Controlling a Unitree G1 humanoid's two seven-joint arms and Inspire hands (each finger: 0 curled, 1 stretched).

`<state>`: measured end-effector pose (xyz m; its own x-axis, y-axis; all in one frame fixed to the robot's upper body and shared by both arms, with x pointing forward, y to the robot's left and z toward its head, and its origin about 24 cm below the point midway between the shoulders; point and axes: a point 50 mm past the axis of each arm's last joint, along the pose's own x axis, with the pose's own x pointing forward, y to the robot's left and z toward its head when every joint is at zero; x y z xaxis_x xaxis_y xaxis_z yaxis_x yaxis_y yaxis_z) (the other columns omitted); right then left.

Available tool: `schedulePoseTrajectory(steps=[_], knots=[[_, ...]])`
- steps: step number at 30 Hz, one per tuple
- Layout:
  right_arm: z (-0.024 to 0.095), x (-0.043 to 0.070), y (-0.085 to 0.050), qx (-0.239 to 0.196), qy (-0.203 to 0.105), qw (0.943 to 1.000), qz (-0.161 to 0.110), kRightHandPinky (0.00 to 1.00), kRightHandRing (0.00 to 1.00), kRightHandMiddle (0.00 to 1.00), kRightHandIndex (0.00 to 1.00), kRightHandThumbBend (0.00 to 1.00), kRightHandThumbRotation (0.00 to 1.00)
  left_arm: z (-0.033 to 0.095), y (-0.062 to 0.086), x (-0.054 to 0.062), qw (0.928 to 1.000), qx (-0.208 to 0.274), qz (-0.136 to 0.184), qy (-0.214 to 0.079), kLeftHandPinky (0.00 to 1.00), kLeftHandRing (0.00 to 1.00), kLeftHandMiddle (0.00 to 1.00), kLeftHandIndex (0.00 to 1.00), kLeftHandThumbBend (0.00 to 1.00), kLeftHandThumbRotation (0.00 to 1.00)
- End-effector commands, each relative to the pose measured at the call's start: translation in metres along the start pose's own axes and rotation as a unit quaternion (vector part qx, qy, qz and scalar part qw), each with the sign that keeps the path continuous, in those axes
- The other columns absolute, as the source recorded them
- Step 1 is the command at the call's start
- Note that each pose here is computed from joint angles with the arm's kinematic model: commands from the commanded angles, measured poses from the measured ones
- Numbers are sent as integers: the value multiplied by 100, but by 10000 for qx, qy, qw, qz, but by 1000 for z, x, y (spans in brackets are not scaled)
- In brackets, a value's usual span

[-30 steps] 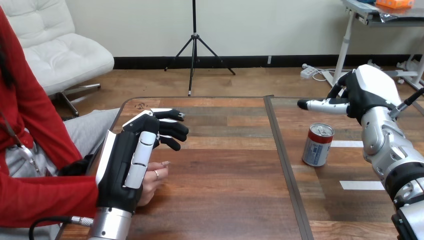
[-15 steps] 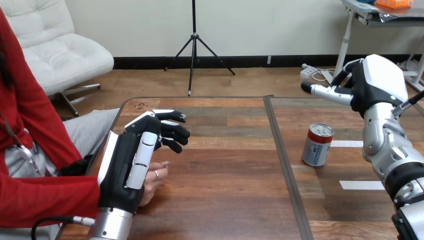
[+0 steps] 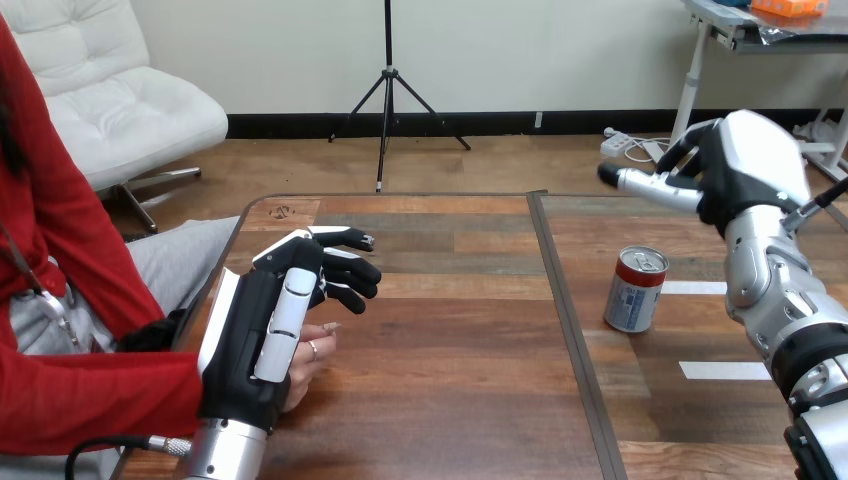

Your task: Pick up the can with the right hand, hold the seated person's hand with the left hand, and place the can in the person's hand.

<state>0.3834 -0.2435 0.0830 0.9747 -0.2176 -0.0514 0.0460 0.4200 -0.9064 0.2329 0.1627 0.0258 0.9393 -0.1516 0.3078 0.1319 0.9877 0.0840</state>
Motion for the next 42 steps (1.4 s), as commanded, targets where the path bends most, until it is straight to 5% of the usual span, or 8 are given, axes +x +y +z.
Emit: schedulePoseTrajectory(steps=[1,28,42], knots=[[23,11,-24,108,-233,9997,-55,65,74,76,79,100,76,11,-1,20,9992,30,-27,-409,41,51,52,59,52,100],[6,4,3,330,214,9944,980,79,90,92,93,100,65,13,2,18,9990,86,-1,-442,42,50,51,58,55,100],[2,1,12,398,340,9902,1293,87,98,99,99,100,59,13,3,17,9990,112,20,-439,42,50,51,58,54,100]])
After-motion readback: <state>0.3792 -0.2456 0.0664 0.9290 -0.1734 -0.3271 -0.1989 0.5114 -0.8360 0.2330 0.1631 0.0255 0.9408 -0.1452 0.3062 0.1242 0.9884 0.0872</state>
